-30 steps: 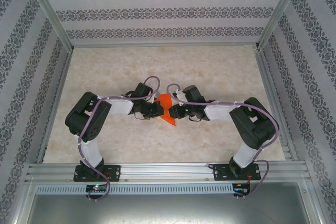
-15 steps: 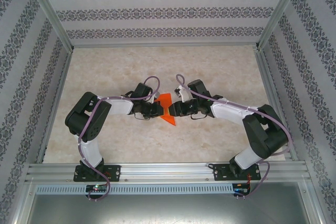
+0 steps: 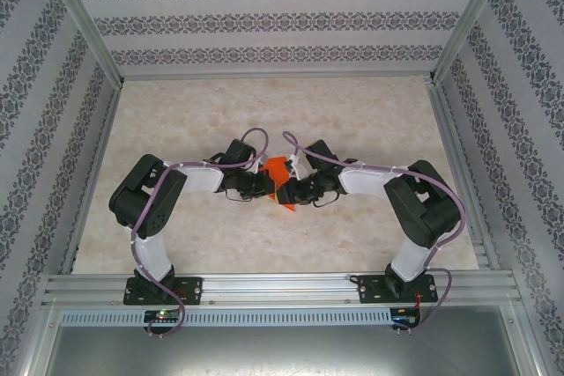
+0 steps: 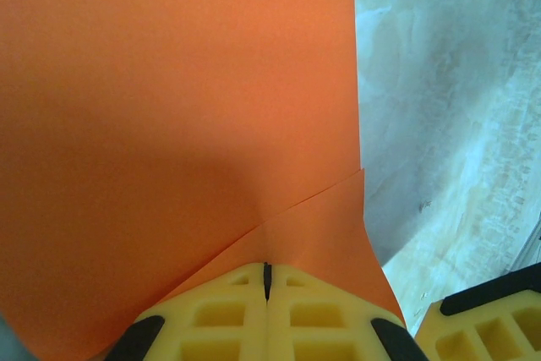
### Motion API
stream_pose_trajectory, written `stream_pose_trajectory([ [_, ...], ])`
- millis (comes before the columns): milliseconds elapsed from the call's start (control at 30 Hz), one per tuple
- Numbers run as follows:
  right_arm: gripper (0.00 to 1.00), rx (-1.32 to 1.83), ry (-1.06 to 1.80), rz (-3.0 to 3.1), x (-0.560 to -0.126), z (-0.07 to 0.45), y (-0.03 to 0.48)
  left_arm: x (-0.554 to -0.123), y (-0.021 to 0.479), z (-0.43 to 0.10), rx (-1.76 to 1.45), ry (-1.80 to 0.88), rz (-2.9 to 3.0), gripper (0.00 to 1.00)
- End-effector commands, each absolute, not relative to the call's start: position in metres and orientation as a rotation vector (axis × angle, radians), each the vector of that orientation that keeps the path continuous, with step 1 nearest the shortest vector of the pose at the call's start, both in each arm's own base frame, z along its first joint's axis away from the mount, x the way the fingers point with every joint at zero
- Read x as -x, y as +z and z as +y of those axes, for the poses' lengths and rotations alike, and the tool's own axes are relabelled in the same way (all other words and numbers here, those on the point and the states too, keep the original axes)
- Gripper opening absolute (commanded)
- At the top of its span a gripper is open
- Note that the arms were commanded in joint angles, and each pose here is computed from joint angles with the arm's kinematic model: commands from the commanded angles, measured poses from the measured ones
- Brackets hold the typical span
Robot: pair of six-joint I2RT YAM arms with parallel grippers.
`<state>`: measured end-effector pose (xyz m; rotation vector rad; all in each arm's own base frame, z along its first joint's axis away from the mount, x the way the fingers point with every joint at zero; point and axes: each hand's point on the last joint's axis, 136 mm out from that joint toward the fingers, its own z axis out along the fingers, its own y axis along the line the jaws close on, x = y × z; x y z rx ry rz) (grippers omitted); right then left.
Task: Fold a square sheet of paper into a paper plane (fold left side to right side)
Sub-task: Third fold the triangle at the center of the table.
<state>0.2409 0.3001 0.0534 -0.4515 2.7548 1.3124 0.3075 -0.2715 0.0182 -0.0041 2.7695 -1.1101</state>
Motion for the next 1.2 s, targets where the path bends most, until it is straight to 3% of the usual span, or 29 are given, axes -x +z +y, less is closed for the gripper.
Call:
stream_pose_trajectory([
  [0,0.31,0.49,1.266,2.803,-0.237,0.3,0.045,-0.285,-0.017,-0.251,0.044,-0.936,2.907,0.02],
  [1167,0.32,0.52,1.069,2.993,-0.211,0.274,0.011,-0.285,-0.018,-0.25,0.038,-0.924,2.917,0.01],
])
